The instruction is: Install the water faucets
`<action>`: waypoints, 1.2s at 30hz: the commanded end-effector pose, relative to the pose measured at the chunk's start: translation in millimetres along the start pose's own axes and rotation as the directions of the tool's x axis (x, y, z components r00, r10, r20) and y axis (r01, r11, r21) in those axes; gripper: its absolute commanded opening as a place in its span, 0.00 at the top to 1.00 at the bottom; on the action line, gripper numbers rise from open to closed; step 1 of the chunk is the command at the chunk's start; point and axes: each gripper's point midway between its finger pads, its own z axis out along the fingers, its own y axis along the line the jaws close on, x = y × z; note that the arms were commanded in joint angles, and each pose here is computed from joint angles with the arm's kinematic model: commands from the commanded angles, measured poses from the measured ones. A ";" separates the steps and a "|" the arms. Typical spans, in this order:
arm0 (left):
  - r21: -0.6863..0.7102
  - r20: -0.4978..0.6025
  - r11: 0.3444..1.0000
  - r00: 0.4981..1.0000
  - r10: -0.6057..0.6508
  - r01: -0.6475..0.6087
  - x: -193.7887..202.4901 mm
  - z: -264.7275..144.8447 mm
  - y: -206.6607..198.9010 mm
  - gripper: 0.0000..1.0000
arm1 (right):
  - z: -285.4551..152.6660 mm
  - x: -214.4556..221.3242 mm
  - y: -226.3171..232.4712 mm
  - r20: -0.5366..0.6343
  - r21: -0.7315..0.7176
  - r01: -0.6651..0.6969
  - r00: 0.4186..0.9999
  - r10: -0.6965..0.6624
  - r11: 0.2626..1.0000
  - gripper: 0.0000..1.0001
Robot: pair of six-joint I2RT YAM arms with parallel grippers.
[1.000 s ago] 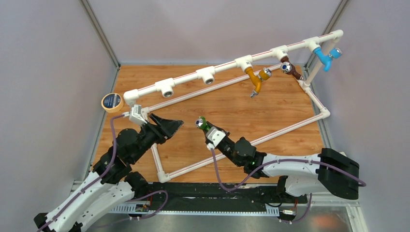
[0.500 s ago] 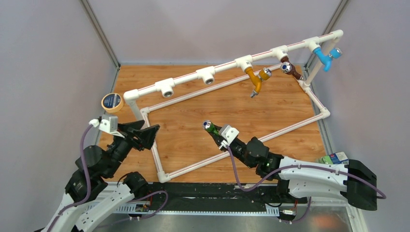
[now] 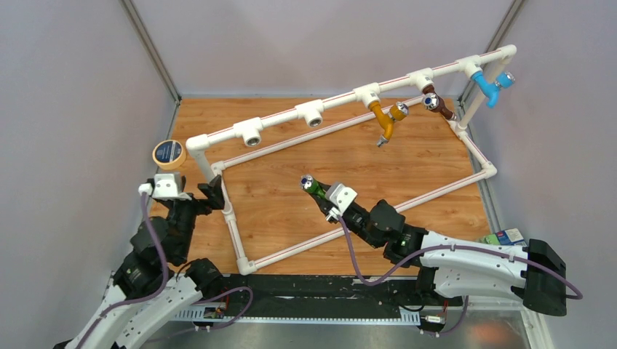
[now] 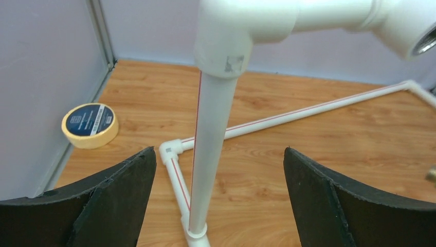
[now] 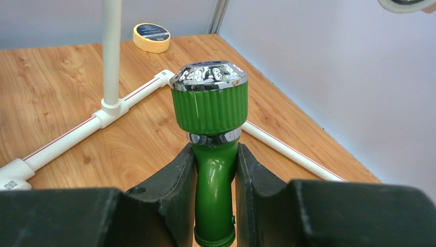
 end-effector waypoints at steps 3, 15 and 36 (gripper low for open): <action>-0.094 0.095 0.993 0.993 0.076 -0.067 0.5 28.2 -1.5 0.00 | -0.4 -46.0 -5.5 0.169 -0.009 0.057 0.984 -0.054 0.998 1.00; -0.176 0.158 0.984 0.987 0.039 -0.011 14.0 71.5 27.1 0.03 | 0.1 -67.6 -18.2 0.230 0.050 0.156 0.959 -0.164 0.986 1.00; 0.025 0.005 0.999 0.999 0.039 -0.039 32.3 65.5 -0.9 1.00 | -6.2 -99.8 -61.1 0.127 0.355 0.573 0.754 -0.645 0.739 1.00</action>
